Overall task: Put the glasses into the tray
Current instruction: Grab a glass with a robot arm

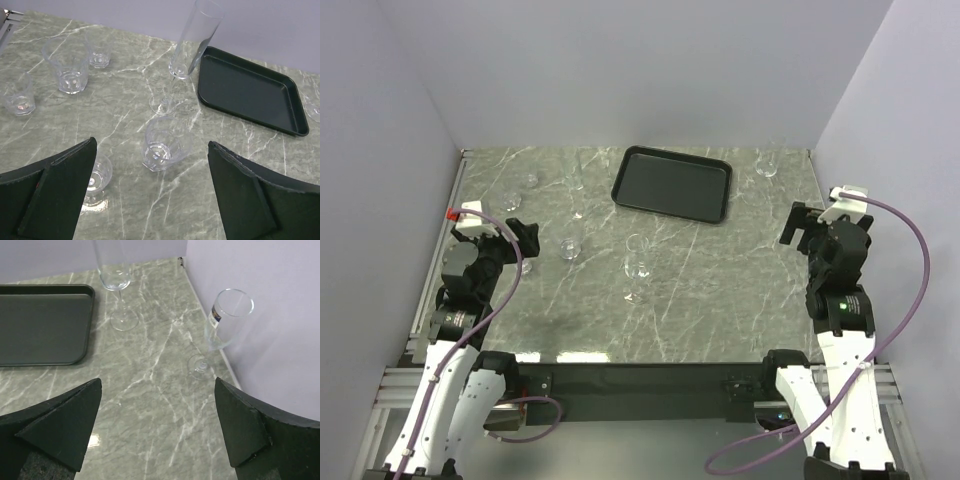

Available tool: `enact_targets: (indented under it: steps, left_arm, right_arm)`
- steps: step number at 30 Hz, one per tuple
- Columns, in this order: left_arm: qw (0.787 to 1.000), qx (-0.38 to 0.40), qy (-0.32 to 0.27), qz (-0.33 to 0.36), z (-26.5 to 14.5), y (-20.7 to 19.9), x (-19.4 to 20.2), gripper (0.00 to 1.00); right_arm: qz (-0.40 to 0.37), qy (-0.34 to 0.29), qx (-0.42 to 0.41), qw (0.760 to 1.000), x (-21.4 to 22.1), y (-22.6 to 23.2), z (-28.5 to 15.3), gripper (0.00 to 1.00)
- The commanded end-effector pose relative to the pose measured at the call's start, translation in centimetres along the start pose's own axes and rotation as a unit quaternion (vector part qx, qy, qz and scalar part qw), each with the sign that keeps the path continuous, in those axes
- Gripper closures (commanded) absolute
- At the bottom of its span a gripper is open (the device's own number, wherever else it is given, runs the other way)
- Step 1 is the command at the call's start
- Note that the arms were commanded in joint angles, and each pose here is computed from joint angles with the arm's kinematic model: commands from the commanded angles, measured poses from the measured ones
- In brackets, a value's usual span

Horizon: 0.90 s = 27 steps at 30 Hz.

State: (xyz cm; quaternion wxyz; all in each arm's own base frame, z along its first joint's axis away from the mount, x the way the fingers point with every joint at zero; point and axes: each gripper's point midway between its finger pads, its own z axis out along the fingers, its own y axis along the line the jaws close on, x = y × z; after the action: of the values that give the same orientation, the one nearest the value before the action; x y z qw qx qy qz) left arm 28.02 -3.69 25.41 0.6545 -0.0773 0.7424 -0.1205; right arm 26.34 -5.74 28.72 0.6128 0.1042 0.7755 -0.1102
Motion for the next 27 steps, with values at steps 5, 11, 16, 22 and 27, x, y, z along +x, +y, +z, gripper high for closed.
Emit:
enact_targets:
  steps: [5, 11, 16, 22, 27]
  left_arm:
    - [0.999, 0.023, -0.038, -0.008, -0.6, -1.4, -2.9, 0.01]
    - [0.998, 0.034, -0.048, -0.008, -1.2, -1.7, -3.4, 0.01]
    - [0.998, 0.04, -0.054, -0.009, -1.6, -2.0, -3.7, 0.01]
    - [0.997, 0.041, -0.064, -0.009, -2.0, -2.0, -4.0, 0.01]
    - [0.997, 0.038, -0.061, -0.008, -1.9, -1.9, -4.0, 0.0]
  right_arm:
    - [-0.079, -0.029, 0.033, 0.996, -2.8, -2.9, -1.9, 0.0]
    - [-0.108, 0.011, -0.023, 0.994, -1.0, -1.8, -2.3, 0.0]
    - [-0.097, 0.046, -0.045, 0.993, 0.3, -1.2, -1.8, 0.0]
    - [-0.073, 0.046, -0.051, 0.995, 0.1, -0.9, -1.4, 0.0]
    - [-0.05, 0.052, -0.041, 0.997, 0.0, -1.2, -0.8, 0.0]
